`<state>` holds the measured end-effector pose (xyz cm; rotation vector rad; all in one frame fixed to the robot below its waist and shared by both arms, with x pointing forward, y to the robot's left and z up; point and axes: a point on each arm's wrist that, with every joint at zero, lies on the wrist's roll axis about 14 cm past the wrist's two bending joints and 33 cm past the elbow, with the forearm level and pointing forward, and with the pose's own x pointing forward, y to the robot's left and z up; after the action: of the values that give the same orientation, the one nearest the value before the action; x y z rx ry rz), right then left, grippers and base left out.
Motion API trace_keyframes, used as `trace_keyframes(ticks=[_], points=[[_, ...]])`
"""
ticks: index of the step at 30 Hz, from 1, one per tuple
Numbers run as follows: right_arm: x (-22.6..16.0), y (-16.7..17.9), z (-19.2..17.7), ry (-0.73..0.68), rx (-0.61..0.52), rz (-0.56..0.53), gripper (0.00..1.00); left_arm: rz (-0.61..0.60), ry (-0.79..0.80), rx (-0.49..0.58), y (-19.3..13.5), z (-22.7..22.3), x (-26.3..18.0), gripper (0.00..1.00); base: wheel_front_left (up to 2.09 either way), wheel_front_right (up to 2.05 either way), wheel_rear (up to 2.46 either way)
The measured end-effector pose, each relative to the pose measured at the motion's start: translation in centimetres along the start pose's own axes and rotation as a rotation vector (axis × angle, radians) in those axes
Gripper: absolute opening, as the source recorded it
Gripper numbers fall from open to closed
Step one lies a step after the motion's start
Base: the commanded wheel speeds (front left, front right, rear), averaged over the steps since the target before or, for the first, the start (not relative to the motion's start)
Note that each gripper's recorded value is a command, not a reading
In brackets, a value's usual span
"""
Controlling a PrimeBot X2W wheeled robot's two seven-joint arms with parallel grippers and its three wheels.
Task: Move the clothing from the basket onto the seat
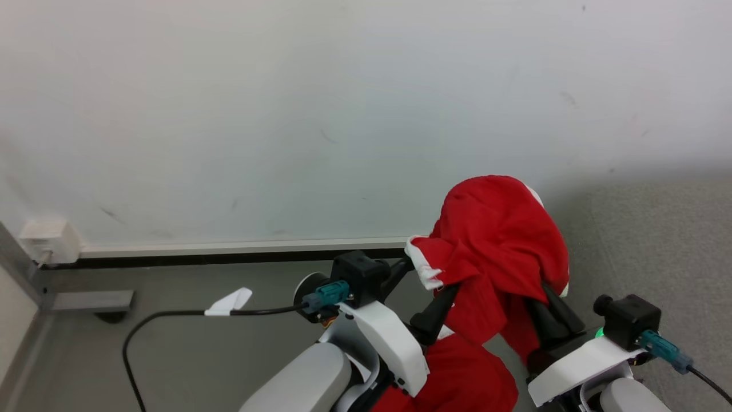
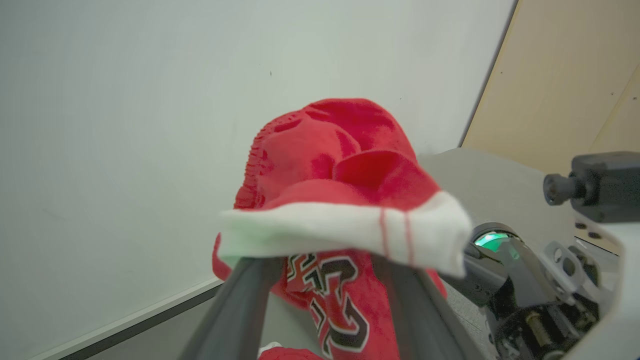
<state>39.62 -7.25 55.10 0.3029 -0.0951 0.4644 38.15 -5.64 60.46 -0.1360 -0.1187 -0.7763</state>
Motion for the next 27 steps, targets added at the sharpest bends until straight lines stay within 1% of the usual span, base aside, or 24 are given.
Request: trace_keyframes(ticks=[4,9,16,21,27], points=[[-1.7,-3.3,1.6,-0.049,-0.01,-0.102,0.0,-0.068,-0.002,-0.015,-1.9,-0.3,1.0,1.0,0.0,0.0,0.0],[-4.5,-7.7,4.6,-0.118,-0.062,-0.232,0.0,-0.164,0.004,-0.038,-4.7,-1.1,2.2,1.0,0.0,0.0,0.0],[-10.2,-13.0,8.6,-0.194,-0.157,-0.418,0.0,-0.35,0.028,-0.053,-9.7,-2.8,3.3,1.0,0.0,0.0,0.0],[-14.7,-15.1,9.8,-0.215,-0.18,-0.545,0.0,-0.463,0.048,-0.058,-12.7,-4.0,4.0,1.0,0.0,0.0,0.0],[-18.6,-16.2,9.7,-0.207,-0.181,-0.66,0.0,-0.552,0.073,-0.079,-15.2,-5.5,4.5,1.0,0.0,0.0,0.0]])
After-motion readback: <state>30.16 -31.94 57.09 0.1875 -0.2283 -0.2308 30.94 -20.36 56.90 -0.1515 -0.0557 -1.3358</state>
